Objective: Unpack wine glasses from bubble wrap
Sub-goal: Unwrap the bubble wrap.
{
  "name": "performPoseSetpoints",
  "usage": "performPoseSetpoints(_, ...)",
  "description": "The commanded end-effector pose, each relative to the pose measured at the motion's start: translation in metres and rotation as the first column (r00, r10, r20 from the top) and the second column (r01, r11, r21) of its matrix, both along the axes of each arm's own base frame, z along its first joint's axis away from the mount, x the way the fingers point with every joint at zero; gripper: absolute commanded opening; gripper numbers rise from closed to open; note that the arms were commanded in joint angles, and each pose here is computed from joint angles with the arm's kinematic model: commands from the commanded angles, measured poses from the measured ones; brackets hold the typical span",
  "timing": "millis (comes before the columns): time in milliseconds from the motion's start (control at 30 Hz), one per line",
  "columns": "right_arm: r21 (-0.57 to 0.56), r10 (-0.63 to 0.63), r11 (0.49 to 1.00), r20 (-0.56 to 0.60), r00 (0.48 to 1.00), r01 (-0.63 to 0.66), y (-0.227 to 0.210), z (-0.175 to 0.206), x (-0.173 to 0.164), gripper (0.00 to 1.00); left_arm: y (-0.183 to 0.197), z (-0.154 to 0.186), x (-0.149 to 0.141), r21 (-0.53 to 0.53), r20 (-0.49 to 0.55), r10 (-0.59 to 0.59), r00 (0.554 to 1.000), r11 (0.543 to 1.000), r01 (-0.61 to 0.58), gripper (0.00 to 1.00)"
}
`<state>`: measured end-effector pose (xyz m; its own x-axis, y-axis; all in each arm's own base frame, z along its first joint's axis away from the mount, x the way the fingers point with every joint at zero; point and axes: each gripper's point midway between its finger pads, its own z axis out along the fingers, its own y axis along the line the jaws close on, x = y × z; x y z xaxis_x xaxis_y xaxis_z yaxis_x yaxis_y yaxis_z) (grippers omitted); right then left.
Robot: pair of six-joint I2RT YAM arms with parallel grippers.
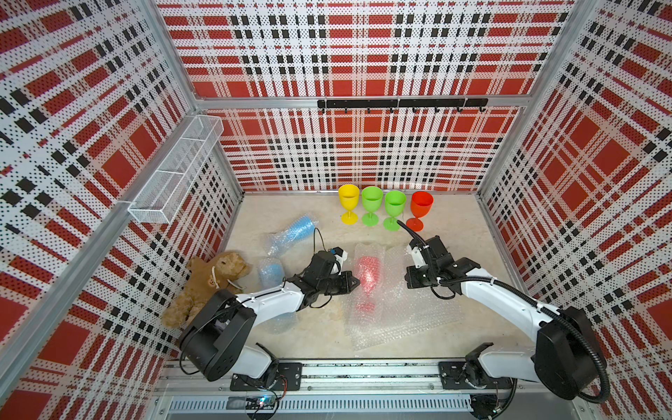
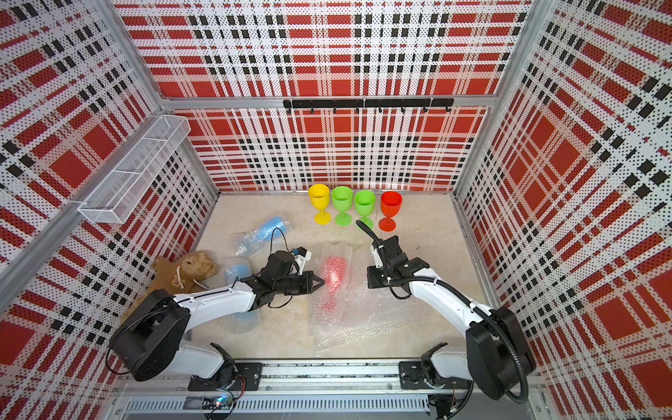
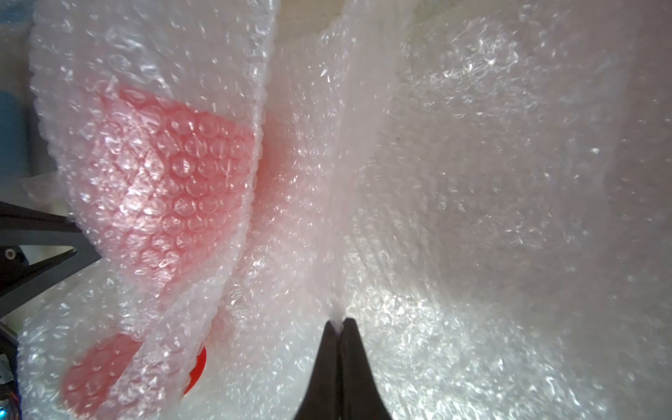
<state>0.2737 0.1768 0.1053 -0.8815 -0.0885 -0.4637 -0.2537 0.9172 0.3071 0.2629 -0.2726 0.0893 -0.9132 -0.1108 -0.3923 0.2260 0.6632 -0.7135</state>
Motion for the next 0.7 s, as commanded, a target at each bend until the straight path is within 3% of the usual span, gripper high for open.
performPoseSetpoints(0, 0.079, -0.005, 0.997, 0.093, 0.996, -0.002, 0.008, 0.04, 0.01, 0.0, -0.008, 0.036, 0.005, -0.077, 0.069, -0.007, 0.998, 0.997, 0.012, 0.0)
performPoseSetpoints(267, -0.017, -0.021, 1.0, 0.154, 0.988, 0.024, -0.01, 0.075, 0.013, 0.0, -0.022, 0.068, -0.005, -0.105, 0.136, -0.02, 0.99, 0.994, 0.035, 0.0)
performPoseSetpoints(667, -0.234, -0.065, 0.966, 0.203, 0.977, 0.113, -0.044, 0.074, 0.031, 0.0, -0.059, 0.04, -0.002, -0.087, 0.111, -0.079, 0.991, 0.992, 0.089, 0.0)
